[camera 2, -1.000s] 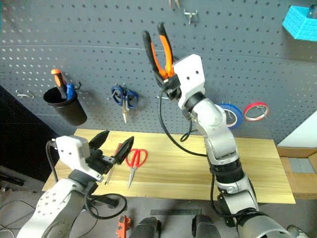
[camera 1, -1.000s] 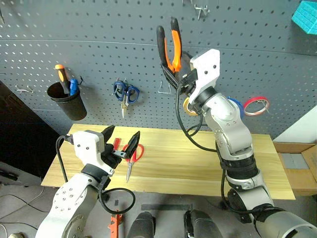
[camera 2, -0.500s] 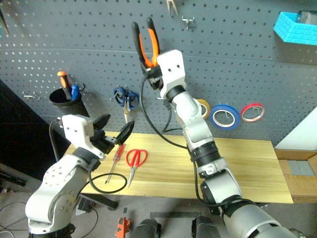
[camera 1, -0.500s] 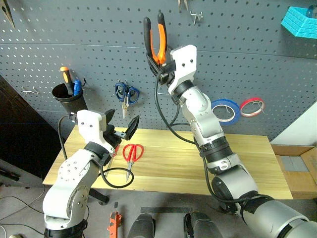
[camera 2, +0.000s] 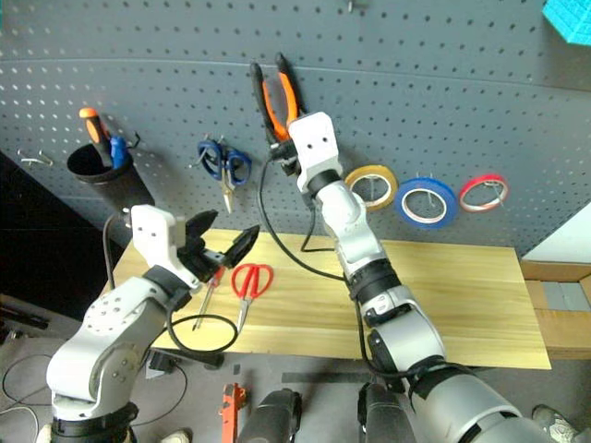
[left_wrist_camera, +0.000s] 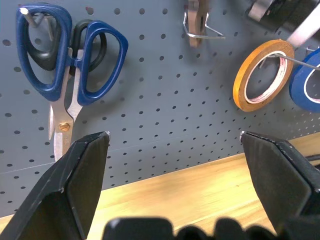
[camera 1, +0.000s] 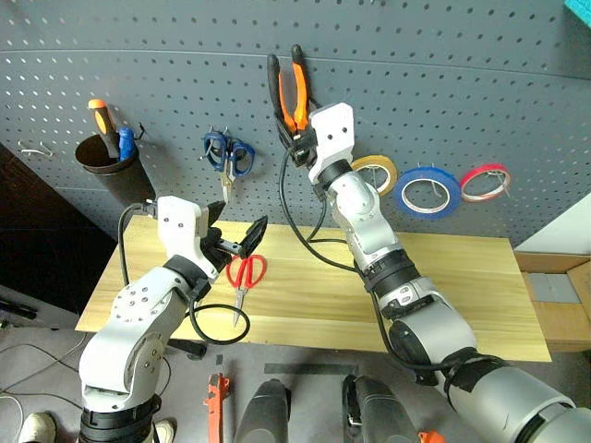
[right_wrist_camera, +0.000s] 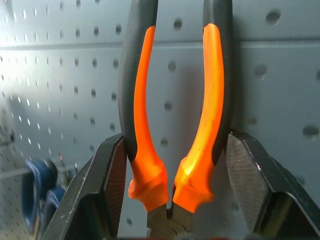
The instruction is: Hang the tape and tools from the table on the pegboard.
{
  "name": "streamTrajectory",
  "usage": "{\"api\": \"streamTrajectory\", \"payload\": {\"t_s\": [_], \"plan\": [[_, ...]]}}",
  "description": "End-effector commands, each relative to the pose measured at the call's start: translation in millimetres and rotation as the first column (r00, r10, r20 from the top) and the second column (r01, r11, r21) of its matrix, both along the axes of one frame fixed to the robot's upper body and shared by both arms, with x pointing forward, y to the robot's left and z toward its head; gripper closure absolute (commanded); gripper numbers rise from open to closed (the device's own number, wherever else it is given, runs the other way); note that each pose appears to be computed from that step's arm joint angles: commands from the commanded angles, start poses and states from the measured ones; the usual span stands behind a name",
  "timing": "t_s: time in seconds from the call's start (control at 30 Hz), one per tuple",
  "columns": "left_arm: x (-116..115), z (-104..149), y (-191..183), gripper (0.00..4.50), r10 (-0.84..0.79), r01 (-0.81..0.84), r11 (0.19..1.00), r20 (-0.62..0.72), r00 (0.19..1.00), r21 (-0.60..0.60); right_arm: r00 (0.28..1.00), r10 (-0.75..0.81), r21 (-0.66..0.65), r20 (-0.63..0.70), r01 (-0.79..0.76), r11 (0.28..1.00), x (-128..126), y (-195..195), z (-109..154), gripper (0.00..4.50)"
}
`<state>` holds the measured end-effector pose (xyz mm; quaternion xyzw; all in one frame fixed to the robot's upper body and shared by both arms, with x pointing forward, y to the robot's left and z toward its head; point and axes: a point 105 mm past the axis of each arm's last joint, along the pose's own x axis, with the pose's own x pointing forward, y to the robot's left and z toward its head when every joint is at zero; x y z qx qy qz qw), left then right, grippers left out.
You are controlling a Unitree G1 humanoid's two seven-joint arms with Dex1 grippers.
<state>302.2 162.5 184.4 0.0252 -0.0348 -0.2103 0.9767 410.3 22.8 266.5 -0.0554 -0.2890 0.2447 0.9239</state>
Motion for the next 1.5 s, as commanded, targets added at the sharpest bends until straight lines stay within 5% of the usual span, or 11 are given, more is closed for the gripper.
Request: {"api": "streamTrajectory", "payload": {"t_s": [0.03, 0.3, 0.53, 0.87, 1.17, 1.5], "plan": [[-4, 4, -3, 0.00, -0.028, 0.028, 1.000, 0.008, 1.000, 0.000, 0.998, -0.060, -0.002, 0.013, 0.060, 0.998, 2, -12, -1, 2.09], [-1, 2, -7, 0.00, -0.039, 0.039, 0.999, 0.003, 0.999, -0.007, 0.991, -0.134, -0.095, -0.026, 0.131, 0.987, 7, -19, -19, 2.09], [6, 0, -1, 0.00, 0.018, -0.018, 1.000, 0.020, 1.000, -0.016, 0.994, -0.106, -0.140, 0.019, 0.108, 0.984, -8, -28, -17, 0.01], [-11, -64, 6, 0.00, 0.148, -0.145, 0.989, -0.110, 0.983, 0.034, 0.995, 0.084, -0.291, -0.048, -0.094, 0.952, -64, -64, -32, 0.01], [-21, -131, 42, 0.00, 0.419, -0.371, 0.900, -0.216, 0.882, 0.230, 0.861, 0.388, -0.497, -0.328, -0.506, 0.704, -135, -48, -121, 0.01], [-17, -191, 59, 0.00, 0.490, -0.399, 0.871, -0.443, 0.751, 0.286, 0.743, 0.478, -0.526, -0.467, -0.669, 0.525, -144, -48, -179, 0.01]]}}
